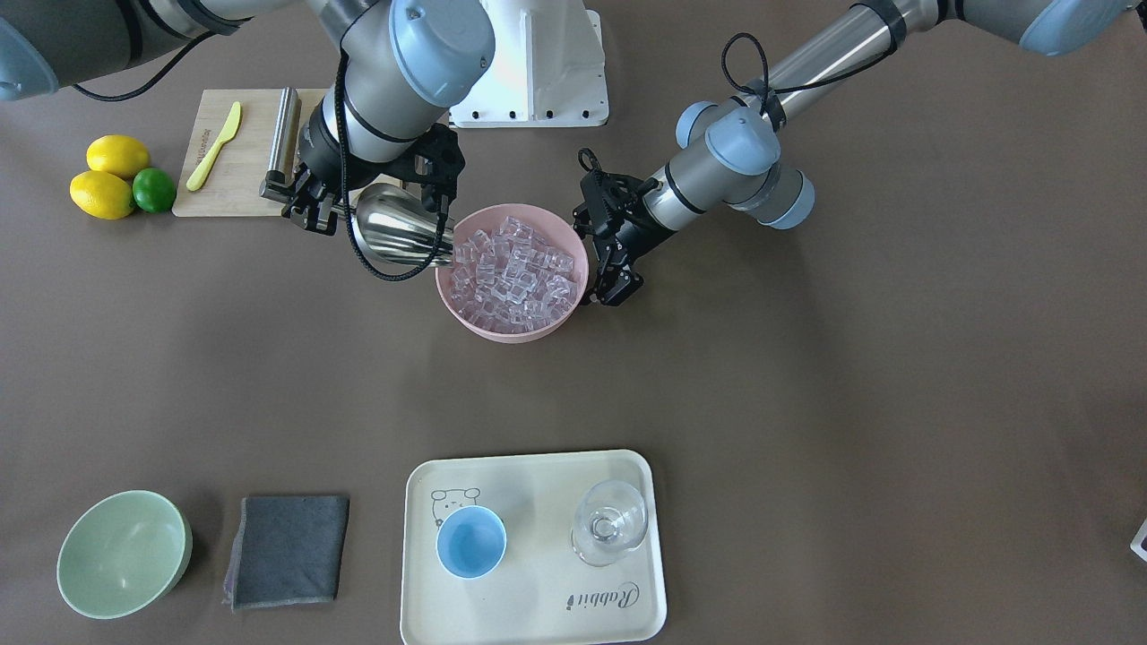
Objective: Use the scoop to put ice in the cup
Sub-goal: 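Swing the scoop with the right gripper over the pink ice bowl, then dig the scoop into the ice cubes and lift it out with the right gripper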
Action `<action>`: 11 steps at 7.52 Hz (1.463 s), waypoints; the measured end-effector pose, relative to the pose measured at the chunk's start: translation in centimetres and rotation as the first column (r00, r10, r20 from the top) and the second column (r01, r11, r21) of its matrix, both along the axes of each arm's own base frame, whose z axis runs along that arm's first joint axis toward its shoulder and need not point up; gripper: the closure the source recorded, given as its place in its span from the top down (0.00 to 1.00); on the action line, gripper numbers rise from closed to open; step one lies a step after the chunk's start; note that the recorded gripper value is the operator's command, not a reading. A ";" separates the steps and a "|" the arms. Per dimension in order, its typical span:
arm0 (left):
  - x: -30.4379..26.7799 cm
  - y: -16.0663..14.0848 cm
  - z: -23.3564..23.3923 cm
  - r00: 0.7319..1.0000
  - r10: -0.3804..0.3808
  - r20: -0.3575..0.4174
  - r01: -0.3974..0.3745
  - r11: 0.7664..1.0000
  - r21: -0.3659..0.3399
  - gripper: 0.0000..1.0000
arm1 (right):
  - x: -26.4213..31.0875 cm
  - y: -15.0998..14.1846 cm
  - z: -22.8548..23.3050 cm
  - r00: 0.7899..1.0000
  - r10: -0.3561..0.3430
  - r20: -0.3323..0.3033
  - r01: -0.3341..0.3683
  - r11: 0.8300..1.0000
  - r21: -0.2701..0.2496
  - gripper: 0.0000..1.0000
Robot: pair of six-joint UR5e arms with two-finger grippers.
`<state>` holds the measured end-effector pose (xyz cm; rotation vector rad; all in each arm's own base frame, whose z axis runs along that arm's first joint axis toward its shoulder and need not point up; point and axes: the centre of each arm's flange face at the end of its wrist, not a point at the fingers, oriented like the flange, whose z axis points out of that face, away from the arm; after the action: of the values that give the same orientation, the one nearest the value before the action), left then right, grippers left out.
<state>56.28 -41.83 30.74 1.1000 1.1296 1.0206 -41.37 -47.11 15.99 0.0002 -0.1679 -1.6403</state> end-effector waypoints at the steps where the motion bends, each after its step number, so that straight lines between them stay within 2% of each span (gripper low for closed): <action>1: 0.0 0.0 0.1 1.000 0.000 0.001 0.000 1.000 0.000 0.98 | -0.3 -0.1 -0.1 0.999 0.033 -0.008 -0.033 0.999 -0.005 0.00; 4: 0.0 0.0 0.1 1.000 0.000 0.002 0.000 1.000 -0.001 0.98 | -1.5 -0.2 -0.4 0.991 0.130 -0.012 -0.130 0.992 -0.007 0.00; 11: -0.1 0.0 0.2 1.000 0.000 0.003 0.000 1.000 0.000 0.97 | -3.6 1.0 0.9 0.990 0.137 -0.025 -0.137 0.991 -0.013 0.00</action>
<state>56.21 -41.79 30.97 1.0979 1.1276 1.0218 -44.98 -46.07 16.86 -0.0185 -0.1581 -1.5017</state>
